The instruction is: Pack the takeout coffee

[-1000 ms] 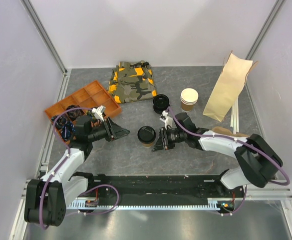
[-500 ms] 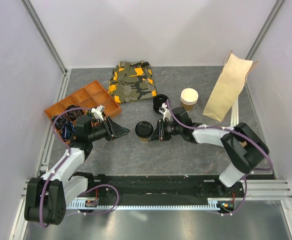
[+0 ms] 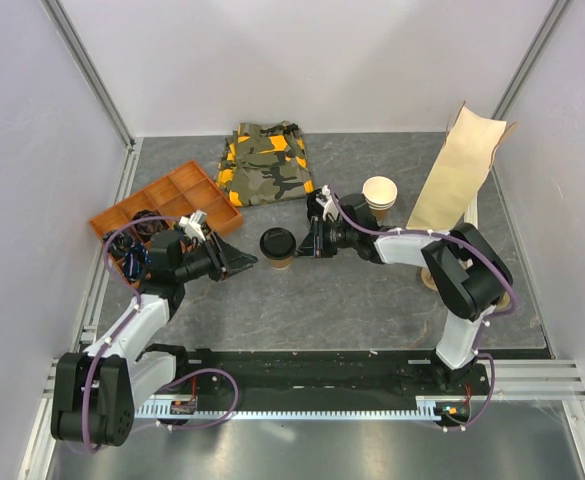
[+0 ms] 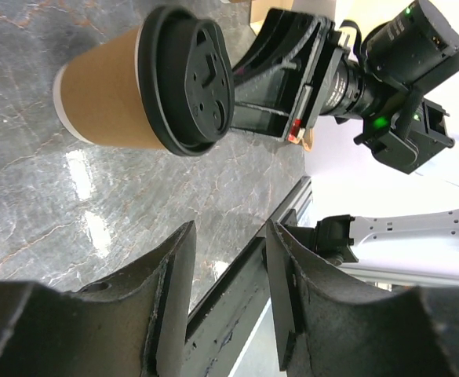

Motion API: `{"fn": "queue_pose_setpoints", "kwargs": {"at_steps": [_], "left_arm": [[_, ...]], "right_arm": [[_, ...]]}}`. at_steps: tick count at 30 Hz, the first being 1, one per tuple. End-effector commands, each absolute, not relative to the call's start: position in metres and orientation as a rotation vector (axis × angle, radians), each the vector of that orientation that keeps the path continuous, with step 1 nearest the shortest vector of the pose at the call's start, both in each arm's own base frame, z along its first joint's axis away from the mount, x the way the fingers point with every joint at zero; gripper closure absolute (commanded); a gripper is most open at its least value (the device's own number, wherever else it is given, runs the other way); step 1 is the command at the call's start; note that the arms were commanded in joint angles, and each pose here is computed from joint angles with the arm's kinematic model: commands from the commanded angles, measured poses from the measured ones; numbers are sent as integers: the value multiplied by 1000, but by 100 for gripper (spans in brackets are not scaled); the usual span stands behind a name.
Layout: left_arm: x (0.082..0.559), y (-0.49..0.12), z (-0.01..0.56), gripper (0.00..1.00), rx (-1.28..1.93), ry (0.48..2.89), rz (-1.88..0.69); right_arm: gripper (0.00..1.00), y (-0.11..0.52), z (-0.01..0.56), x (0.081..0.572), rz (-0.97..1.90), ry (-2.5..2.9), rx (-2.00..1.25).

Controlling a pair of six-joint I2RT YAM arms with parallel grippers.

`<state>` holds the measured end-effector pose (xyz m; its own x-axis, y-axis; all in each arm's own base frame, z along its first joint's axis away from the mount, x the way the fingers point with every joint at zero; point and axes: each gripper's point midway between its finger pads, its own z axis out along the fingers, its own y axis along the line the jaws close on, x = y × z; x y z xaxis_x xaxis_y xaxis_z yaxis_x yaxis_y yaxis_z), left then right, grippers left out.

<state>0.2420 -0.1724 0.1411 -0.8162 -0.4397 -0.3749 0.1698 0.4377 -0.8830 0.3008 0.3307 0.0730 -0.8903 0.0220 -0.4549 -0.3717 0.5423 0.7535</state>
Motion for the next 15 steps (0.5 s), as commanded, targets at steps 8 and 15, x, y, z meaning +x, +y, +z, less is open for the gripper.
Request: {"fn": "queue_pose_setpoints", "kwargs": {"at_steps": [8,15], "left_arm": [[259,-158,142,53,-308,2063,-1399],[267,-160,184,59,-127,1937,-1400]], "right_arm": [[76,355,92,346,1352,2240,-315],[75,323,121,336,1357,2278,-400]]}}
